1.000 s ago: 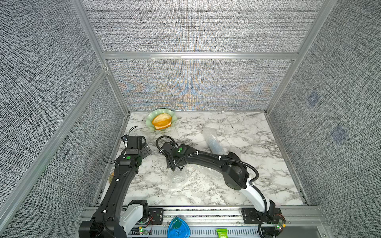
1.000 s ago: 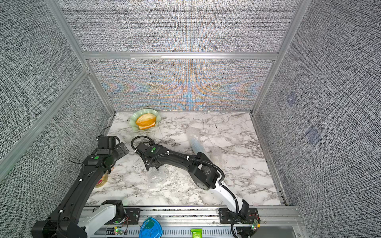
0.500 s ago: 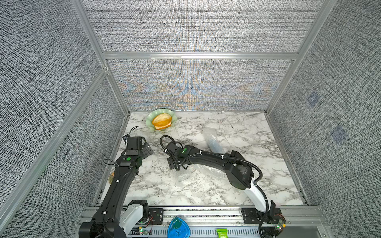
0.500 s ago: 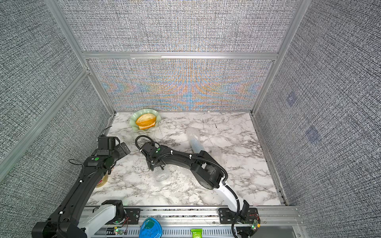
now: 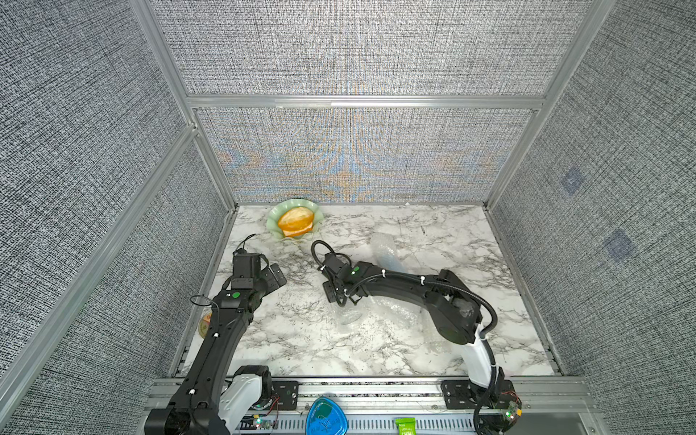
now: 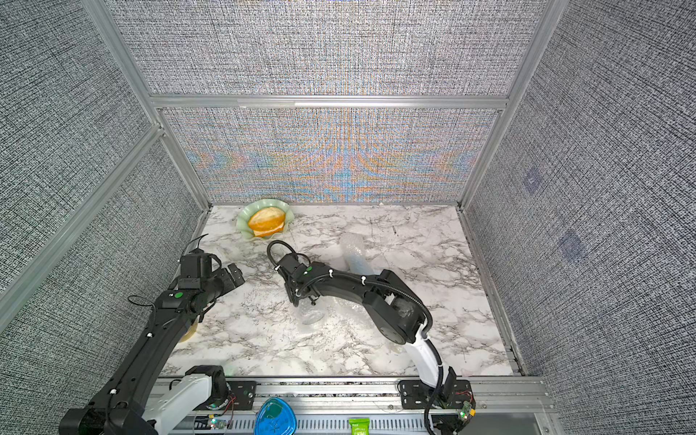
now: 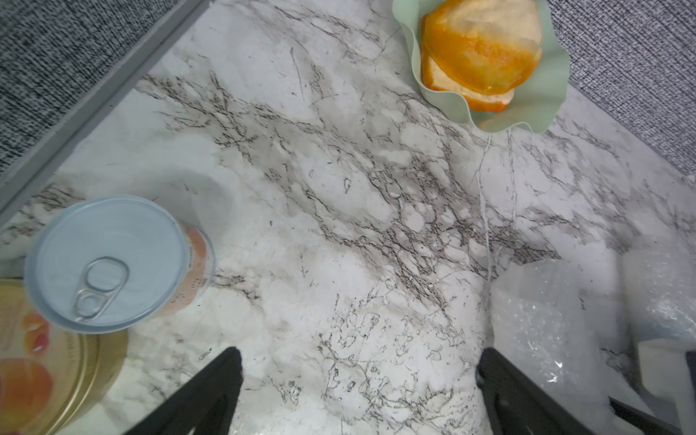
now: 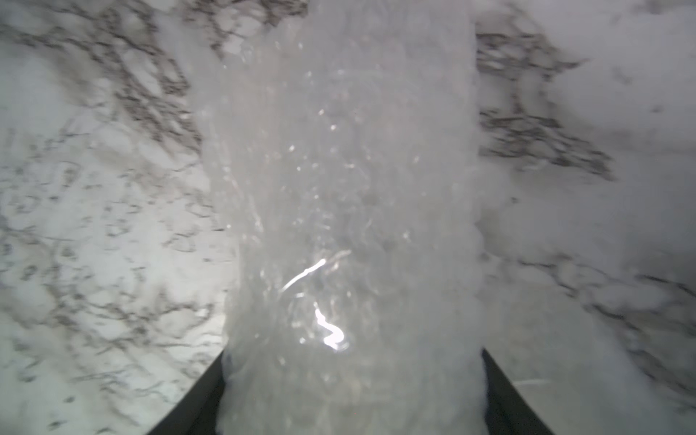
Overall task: Unwrap the vase from the bubble wrap
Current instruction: Move the bubble wrap to the center of the board.
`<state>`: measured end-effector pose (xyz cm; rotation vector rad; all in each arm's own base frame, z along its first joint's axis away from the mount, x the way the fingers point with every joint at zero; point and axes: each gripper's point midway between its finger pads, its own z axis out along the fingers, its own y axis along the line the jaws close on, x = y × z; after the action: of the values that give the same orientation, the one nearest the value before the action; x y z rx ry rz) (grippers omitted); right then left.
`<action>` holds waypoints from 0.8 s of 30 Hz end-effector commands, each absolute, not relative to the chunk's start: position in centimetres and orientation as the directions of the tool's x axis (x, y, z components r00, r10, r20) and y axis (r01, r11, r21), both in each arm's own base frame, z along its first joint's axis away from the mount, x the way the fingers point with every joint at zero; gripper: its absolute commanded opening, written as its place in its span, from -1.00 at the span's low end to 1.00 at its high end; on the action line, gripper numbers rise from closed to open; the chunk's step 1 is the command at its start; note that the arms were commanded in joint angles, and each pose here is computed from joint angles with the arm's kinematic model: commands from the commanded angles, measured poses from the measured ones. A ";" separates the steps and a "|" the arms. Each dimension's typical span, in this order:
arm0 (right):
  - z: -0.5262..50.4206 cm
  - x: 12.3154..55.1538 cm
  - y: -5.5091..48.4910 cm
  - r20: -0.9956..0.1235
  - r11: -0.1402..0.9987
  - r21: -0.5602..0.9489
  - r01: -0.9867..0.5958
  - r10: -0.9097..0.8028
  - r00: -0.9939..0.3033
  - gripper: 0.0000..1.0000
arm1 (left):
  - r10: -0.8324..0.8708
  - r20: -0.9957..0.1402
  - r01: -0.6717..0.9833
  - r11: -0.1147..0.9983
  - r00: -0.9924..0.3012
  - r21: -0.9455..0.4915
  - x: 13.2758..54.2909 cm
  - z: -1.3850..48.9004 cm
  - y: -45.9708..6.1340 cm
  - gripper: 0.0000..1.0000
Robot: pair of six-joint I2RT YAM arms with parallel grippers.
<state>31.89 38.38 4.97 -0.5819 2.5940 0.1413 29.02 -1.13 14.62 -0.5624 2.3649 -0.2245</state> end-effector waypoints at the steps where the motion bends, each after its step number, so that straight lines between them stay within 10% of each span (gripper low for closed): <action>1: 3.7 31.8 31.8 -0.363 0.894 -0.198 -0.401 -0.447 -0.817 0.11 | -0.436 -0.561 -0.258 0.893 -0.703 -0.370 29.6 14.5 -3.0 0.99; 11: 4.8 35.4 27.7 -0.433 0.966 -0.142 -0.215 -0.256 -0.864 0.13 | -0.414 -0.507 -0.172 0.873 -0.756 -0.456 31.3 12.8 -5.8 0.97; 24: 11.7 36.3 33.7 -0.519 0.950 0.254 -0.182 -0.025 -0.854 0.63 | -0.352 -0.453 -0.059 0.837 -0.819 -0.545 31.8 11.1 -10.9 0.95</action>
<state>36.45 32.26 10.36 -0.1867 2.5876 0.2662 31.17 -9.66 10.45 -0.3382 2.4935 -0.6409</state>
